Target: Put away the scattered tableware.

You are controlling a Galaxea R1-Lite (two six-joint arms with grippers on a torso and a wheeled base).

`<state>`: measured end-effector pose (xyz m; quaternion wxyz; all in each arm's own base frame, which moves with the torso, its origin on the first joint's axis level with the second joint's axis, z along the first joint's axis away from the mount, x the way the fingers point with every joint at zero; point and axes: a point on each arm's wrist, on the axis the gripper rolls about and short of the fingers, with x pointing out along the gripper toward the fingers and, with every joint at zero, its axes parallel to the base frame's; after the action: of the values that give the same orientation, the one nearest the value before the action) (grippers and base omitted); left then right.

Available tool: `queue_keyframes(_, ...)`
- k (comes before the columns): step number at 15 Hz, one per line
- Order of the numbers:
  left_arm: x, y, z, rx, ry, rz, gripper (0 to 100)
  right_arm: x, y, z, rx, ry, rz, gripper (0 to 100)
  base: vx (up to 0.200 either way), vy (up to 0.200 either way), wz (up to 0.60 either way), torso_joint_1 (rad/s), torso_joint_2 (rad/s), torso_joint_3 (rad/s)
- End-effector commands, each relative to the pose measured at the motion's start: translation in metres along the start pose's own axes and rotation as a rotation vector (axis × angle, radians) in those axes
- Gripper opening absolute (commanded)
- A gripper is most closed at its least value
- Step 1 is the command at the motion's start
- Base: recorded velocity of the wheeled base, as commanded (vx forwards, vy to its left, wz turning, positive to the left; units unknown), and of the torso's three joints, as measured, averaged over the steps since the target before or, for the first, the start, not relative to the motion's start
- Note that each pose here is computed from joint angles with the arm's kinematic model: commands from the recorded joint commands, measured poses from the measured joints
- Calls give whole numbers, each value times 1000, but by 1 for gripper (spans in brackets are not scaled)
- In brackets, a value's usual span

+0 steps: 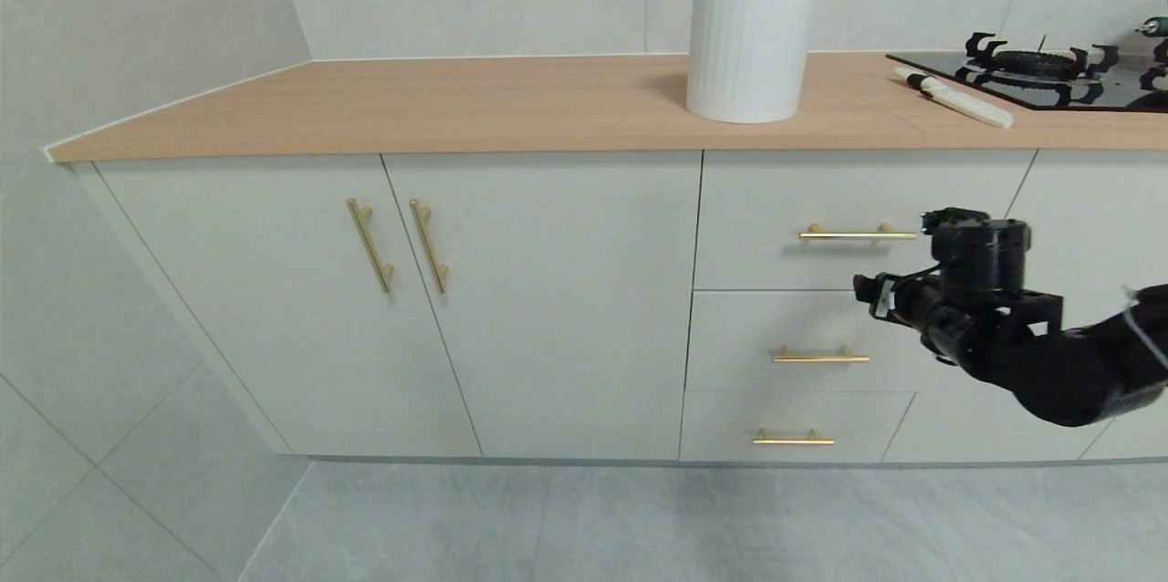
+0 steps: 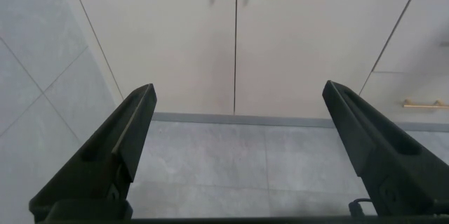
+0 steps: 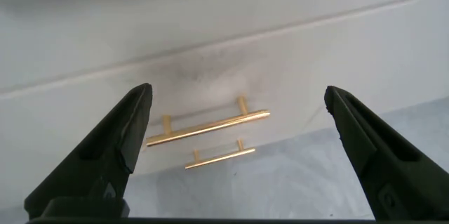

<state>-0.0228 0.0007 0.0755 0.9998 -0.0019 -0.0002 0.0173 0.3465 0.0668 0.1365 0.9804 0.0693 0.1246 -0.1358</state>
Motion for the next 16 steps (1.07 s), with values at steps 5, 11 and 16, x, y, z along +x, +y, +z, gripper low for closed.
queue_keyframes(5,0,0,0,-1,0,1,100,-198,-87,53,42,-342,22,100,0,0,0,0,0,0)
queue_keyframes(11,0,0,0,-1,0,1,100,-297,-151,9,-35,-454,10,100,0,0,0,0,0,0)
queue_keyframes(16,0,0,0,-1,0,1,100,-355,-183,-28,-101,-598,-127,100,0,0,0,0,0,0)
